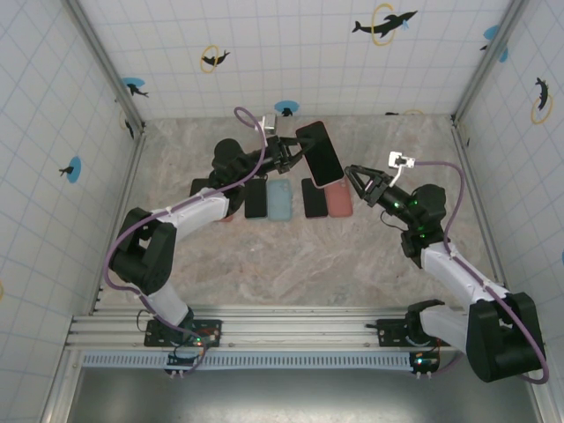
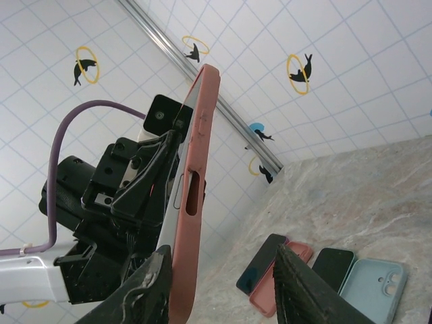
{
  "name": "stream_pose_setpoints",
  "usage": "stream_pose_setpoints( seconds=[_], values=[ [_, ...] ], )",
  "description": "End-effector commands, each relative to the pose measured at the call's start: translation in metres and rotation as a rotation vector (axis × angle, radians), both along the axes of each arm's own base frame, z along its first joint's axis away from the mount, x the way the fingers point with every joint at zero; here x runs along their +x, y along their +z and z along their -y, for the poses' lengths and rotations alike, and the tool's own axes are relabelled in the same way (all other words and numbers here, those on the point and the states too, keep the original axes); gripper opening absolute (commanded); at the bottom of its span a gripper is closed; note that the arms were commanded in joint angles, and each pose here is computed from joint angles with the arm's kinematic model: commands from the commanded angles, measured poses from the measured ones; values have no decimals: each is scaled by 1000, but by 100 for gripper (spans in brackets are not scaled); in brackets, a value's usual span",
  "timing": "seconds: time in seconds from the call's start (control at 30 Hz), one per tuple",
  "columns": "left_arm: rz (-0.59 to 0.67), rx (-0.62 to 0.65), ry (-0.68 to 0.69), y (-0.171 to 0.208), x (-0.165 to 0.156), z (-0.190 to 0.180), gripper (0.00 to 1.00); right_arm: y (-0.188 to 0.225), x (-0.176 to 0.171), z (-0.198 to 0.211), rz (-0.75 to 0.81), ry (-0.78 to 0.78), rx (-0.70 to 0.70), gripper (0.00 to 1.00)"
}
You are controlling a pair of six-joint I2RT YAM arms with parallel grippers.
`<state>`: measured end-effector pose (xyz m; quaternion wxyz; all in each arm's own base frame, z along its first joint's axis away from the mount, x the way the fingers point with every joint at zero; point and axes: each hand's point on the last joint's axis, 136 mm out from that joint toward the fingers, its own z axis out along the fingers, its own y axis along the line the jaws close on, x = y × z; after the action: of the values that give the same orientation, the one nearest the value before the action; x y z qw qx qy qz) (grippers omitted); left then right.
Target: Take the phone out of the phone case
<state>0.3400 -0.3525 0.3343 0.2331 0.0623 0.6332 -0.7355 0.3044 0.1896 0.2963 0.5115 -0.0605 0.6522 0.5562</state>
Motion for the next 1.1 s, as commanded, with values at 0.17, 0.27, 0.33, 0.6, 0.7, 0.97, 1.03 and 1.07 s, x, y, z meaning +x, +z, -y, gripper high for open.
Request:
stream_pose_setpoints(
  seconds=[0.17,0.27,0.33,0.6,0.7,0.97,1.03,1.07],
  values=[
    [100,-92,4,39,-14,-7,0,-5,-9,-15,3,69,-23,41],
    [102,-95,6,40,-14,-6,0,-6,-10,-19,-8,89,-26,41],
    [99,-96,8,40,-13,-5,0,-3,-11,-21,-7,98,-10,41],
    [46,-97,18,25,-7,0,0,16,-16,-31,-55,149,149,41],
    [37,-101,20,22,-4,1,0,24,-17,-31,-59,158,193,38],
    [16,-66,7,6,-2,6,0,31,-17,-29,-57,158,247,22],
    [11,-59,11,2,0,7,1,32,-17,-29,-60,159,247,18],
    [10,-58,11,1,0,7,4,31,-17,-28,-61,154,250,17]
  ],
)
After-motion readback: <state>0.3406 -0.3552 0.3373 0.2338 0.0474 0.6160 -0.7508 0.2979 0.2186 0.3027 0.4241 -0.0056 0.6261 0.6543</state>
